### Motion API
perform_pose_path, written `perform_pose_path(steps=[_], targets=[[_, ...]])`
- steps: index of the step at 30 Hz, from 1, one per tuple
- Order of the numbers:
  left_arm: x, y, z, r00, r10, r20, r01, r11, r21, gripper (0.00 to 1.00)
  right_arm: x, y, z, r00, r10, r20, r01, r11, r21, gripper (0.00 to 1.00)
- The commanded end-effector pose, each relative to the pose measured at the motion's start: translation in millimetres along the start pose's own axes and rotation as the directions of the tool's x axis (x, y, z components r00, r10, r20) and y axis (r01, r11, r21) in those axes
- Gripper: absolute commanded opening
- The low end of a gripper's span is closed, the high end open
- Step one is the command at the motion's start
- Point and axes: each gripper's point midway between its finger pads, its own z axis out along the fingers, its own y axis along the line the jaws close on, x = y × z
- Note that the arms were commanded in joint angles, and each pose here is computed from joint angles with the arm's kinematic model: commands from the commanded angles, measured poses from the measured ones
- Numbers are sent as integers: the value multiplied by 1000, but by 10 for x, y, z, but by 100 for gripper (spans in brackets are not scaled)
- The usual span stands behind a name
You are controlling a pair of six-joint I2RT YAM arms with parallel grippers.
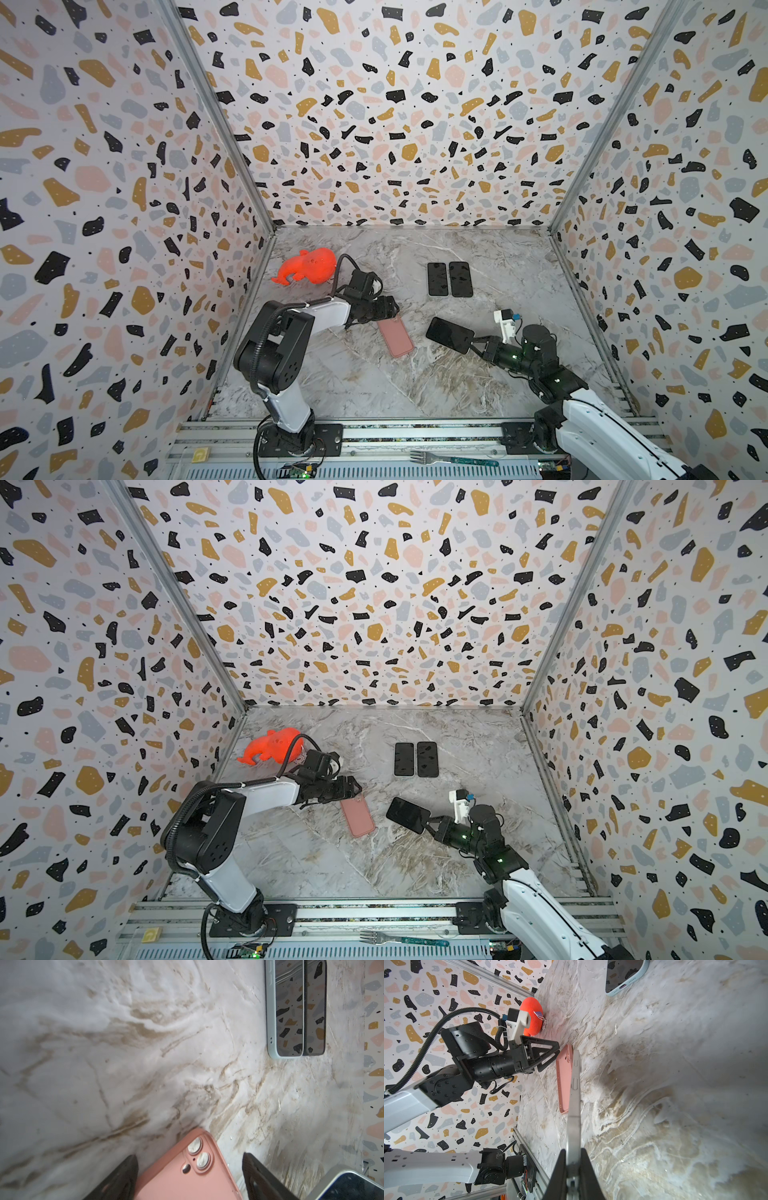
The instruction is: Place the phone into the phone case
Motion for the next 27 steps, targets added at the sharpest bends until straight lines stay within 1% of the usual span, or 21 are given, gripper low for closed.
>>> perform_pose_path(steps=[1,3,7,11,17,19,21,24,27], targets=[[537,165,38,988,-66,-137,59,997,-53,81,-126,252,-55,998,-60,36,63,996,-68,0],[643,152,6,987,-75,-139,68,996,-50,79,-118,254,-64,998,-57,35,59,996,-69,0],[890,109,-45,984,-85,-154,80,996,-41,77,-113,258,-72,998,-56,30,58,996,-65,0],[1133,-8,-59,982,-84,-171,81,996,-25,72,-107,280,-68,998,-53,19,54,996,-75,0],[1393,-148,-101,978,-84,-189,83,996,-16,69,-75,318,-56,1000,-24,-16,22,996,-87,0],[1424,-183,-144,979,-90,-182,91,996,-4,69,-49,342,-57,999,-1,-36,-2,995,-98,0],[1390,-213,-206,982,-89,-164,91,996,5,68,9,353,-54,996,45,-71,-53,992,-111,0],[1222,-266,-282,992,-59,-116,59,998,-3,67,102,400,-59,986,116,-123,-134,980,-145,0],[1069,-339,-295,994,-59,-92,61,998,26,67,163,430,-67,974,173,-148,-197,966,-169,0]])
